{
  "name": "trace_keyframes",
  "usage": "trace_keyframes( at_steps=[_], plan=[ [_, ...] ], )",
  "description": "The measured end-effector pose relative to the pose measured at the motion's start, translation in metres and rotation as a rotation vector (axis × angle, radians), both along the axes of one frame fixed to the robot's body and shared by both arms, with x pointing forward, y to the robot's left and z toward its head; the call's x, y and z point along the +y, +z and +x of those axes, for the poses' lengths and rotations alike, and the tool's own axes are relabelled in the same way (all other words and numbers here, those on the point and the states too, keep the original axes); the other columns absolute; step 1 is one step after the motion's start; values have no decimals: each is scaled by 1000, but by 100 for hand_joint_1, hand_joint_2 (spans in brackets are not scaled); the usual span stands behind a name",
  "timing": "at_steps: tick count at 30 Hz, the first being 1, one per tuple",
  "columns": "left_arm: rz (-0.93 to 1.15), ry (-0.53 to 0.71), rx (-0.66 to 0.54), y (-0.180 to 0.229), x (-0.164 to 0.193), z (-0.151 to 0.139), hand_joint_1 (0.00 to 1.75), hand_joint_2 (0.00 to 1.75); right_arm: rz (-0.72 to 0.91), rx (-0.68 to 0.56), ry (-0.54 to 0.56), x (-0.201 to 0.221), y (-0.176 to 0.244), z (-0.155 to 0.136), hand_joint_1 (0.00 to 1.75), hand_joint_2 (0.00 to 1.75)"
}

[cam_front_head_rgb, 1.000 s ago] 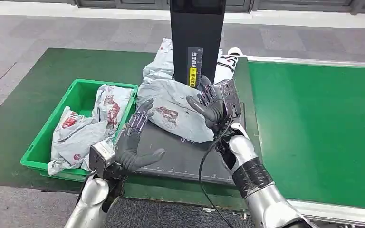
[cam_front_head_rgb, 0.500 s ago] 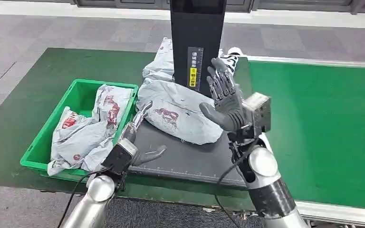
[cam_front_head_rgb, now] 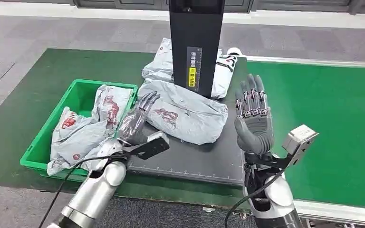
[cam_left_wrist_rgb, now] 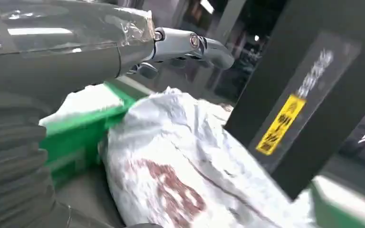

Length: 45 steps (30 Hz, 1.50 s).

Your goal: Moved the parcel from conveyor to table for the left to box.

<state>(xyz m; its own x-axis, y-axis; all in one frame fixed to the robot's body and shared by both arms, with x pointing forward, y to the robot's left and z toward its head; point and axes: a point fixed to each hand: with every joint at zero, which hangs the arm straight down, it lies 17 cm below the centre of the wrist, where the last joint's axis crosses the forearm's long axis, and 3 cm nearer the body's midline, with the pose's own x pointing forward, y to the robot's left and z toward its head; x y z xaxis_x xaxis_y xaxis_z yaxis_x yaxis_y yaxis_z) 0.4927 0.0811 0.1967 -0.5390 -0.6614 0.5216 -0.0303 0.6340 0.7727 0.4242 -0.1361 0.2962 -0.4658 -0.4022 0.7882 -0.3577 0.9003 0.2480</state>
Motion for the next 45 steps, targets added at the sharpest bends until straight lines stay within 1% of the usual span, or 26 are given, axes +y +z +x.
trace_keyframes(
  at_steps=[2, 4, 6, 10, 12, 17, 23, 24, 25, 26, 27, 29, 33, 40, 45],
  plan=[
    [112, 28, -36, 2, -5, 12, 0, 175, -12, 2, 3, 3, -2, -1, 0, 175],
    [245, 47, -51, -12, -13, 20, 0, 175, -23, 9, 12, 9, -3, -1, 0, 175],
    [330, 61, -79, -12, -18, 27, 0, 175, -25, 9, 16, 12, -3, -1, 0, 175],
    [620, 110, -191, -15, -33, 43, 0, 175, -37, 11, 42, 23, -4, -3, 0, 175],
    [722, 121, -231, -13, -40, 50, 0, 175, -40, 8, 50, 27, -3, -4, 0, 175],
    [835, 105, -223, -14, -50, 66, 0, 175, -50, 5, 77, 36, -5, -9, 0, 175],
    [932, 80, -175, -33, -50, 73, 0, 175, -52, 7, 98, 43, -5, -12, 0, 175],
    [937, 79, -170, -35, -50, 73, 3, 175, -51, 10, 99, 44, -5, -12, 0, 175],
    [942, 78, -166, -36, -50, 73, 38, 175, -50, 13, 101, 45, -6, -12, 0, 175],
    [951, 75, -161, -39, -50, 73, 171, 175, -50, 15, 102, 45, -6, -12, 0, 175],
    [965, 72, -152, -41, -49, 74, 175, 175, -53, 18, 103, 46, -7, -12, 0, 175],
    [993, 49, -126, -51, -50, 72, 175, 175, -56, 25, 107, 47, -9, -13, 0, 175],
    [1044, -41, -52, -79, -55, 61, 175, 175, -59, 40, 116, 50, -13, -16, 0, 175],
    [1060, -61, -25, -90, -57, 57, 175, 175, -57, 44, 117, 50, -15, -17, 0, 175],
    [1080, -118, 27, -104, -60, 49, 175, 175, -61, 49, 126, 52, -17, -19, 0, 175]
  ],
)
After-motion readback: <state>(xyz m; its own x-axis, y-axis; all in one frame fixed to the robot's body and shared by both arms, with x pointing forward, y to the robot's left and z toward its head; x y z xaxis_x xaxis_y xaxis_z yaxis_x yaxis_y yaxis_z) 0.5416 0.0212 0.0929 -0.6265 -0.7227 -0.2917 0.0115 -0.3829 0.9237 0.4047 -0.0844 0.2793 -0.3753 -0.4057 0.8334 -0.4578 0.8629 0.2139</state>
